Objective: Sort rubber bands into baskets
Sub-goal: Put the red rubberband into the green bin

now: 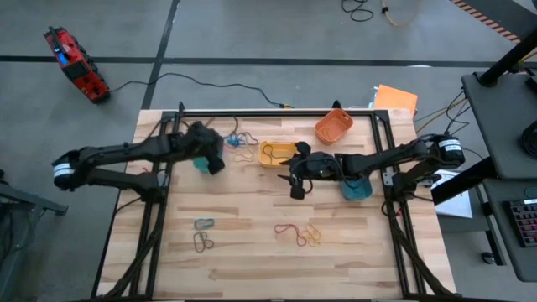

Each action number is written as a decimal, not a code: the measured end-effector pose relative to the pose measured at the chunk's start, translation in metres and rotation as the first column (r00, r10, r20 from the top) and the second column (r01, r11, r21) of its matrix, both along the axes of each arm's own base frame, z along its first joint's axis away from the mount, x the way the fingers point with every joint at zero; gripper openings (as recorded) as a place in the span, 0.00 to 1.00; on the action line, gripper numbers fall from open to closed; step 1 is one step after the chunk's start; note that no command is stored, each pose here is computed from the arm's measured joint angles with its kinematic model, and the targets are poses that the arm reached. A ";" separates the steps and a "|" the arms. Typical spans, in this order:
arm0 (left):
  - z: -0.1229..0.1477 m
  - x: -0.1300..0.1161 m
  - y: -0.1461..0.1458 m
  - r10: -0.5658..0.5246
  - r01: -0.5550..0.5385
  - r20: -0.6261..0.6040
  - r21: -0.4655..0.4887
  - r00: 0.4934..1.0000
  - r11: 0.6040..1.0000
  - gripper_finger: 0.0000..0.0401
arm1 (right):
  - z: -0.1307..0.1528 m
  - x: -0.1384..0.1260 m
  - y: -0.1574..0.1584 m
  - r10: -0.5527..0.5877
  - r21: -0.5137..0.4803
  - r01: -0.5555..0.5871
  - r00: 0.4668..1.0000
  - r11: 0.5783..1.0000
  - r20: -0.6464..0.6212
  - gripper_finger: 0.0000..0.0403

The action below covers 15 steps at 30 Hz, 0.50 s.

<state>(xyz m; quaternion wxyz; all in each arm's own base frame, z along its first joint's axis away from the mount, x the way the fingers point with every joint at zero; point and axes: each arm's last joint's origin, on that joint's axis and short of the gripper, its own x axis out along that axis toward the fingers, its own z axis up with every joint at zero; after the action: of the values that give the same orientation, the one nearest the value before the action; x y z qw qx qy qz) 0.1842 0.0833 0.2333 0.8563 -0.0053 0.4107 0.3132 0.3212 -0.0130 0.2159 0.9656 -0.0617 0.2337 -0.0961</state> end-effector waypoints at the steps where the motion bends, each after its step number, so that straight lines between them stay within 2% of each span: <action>1: -0.001 -0.004 0.005 0.050 -0.050 -0.009 -0.018 0.999 0.999 0.00 | 0.000 0.000 -0.002 -0.007 0.000 0.007 1.000 1.000 0.000 0.46; 6: -0.013 -0.015 0.020 0.223 -0.229 -0.070 -0.103 0.972 0.968 0.00 | 0.000 -0.001 -0.012 -0.038 -0.002 0.038 0.999 0.999 0.000 0.46; 15: -0.033 -0.009 0.026 0.240 -0.269 -0.191 -0.146 0.952 0.952 0.00 | 0.000 -0.002 -0.026 -0.077 -0.003 0.077 0.997 0.997 0.000 0.46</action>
<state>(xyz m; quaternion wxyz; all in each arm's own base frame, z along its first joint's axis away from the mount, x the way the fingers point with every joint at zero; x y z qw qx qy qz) 0.1752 0.1095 0.2002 0.7665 -0.1048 0.5037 0.3844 0.3192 -0.0385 0.2160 0.9611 -0.0540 0.2357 -0.1337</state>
